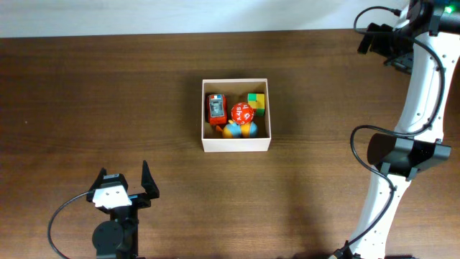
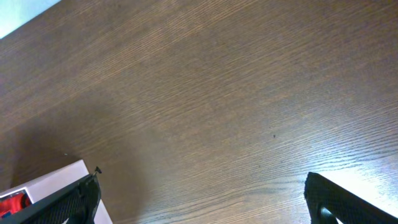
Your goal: Pack container
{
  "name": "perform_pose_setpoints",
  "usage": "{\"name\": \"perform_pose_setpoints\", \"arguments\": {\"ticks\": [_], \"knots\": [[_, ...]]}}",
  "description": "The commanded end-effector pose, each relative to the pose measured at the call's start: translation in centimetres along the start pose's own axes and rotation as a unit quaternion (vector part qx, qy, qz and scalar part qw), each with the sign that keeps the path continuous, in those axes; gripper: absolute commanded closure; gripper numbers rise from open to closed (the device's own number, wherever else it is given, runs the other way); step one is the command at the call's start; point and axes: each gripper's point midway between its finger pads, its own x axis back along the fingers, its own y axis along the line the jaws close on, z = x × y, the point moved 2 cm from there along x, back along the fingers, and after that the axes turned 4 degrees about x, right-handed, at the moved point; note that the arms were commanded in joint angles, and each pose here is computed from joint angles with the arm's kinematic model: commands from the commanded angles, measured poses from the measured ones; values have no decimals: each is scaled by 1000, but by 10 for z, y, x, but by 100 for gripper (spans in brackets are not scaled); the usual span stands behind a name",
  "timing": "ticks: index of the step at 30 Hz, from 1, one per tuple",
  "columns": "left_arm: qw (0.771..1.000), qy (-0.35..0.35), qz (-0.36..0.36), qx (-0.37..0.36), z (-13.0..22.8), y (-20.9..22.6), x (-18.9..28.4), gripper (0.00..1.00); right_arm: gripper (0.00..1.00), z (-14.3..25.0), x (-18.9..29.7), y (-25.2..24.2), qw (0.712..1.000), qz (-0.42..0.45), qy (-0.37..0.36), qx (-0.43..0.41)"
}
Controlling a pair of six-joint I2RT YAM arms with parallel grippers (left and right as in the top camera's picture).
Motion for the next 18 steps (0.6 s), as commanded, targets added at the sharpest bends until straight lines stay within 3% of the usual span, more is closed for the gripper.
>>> {"name": "perform_pose_setpoints", "arguments": {"ticks": [1,11,18], "knots": [[1000,-1,7,-7,2,-1,0,1,1,4,23,32,999,-18,-22,28],[1000,-1,7,-8,2,-1,0,1,1,55,115,151,978,-91,-95,161],[1000,-1,7,-7,2,-1,0,1,1,76,175,182,950,-30,-200,236]]}}
